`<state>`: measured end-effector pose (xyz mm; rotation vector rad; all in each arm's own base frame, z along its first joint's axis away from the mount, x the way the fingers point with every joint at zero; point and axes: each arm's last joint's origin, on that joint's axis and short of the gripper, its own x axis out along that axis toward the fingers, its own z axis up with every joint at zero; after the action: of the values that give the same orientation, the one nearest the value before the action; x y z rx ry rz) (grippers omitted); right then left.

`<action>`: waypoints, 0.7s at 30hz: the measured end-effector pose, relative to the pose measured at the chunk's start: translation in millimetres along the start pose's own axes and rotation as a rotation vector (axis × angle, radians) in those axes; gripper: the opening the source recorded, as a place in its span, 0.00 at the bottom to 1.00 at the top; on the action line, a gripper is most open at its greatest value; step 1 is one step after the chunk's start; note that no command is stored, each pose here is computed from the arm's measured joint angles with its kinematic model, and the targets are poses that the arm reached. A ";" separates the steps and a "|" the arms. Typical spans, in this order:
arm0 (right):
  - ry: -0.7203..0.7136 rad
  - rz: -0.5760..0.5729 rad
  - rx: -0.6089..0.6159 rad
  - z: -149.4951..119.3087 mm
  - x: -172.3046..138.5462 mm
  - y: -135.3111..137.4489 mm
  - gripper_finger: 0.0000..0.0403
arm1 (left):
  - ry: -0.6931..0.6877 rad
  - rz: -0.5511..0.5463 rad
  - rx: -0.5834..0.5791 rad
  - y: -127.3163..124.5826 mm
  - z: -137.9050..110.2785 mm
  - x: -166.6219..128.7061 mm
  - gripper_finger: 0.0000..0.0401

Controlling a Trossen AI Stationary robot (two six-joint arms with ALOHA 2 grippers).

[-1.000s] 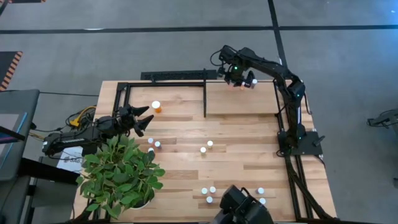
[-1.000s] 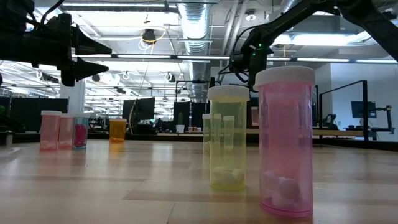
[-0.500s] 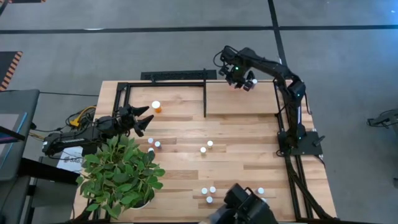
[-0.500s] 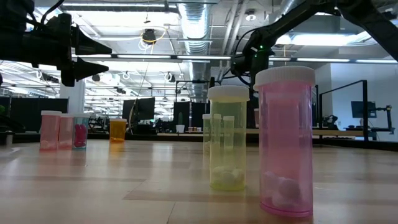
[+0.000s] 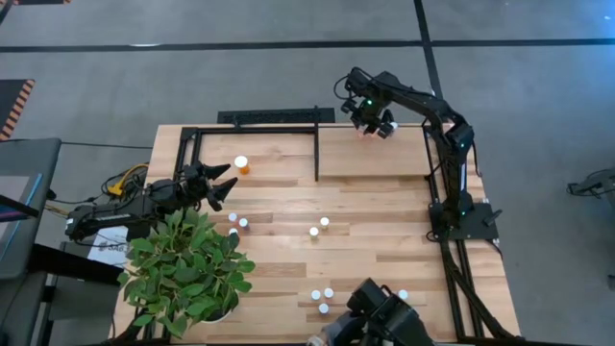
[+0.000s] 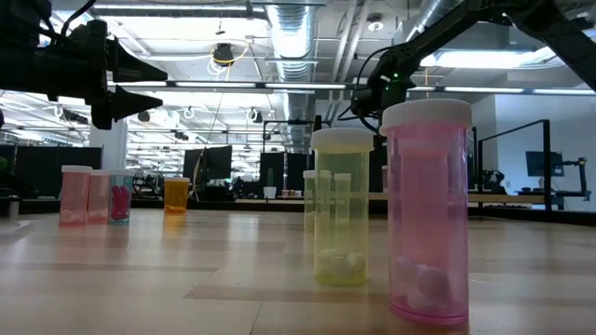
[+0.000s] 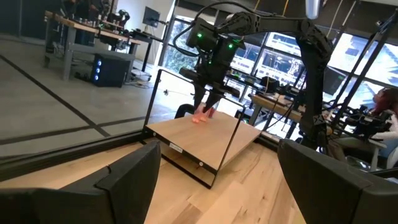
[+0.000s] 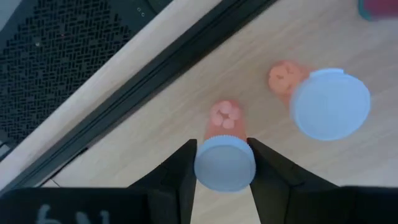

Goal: Pick and place medicine bottles onto shelf by color
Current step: Put the pink pill bottle on the shelf

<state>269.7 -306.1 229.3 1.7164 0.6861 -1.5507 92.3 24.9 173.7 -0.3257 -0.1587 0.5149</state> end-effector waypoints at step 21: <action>-0.007 0.012 -0.005 3.5 6.8 -1.2 0.37 | 0.000 0.000 0.000 0.0 -0.1 0.0 0.78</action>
<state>267.5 -308.6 222.3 1.7076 0.6741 -1.5449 92.3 24.9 173.6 -0.3257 -0.1584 0.5147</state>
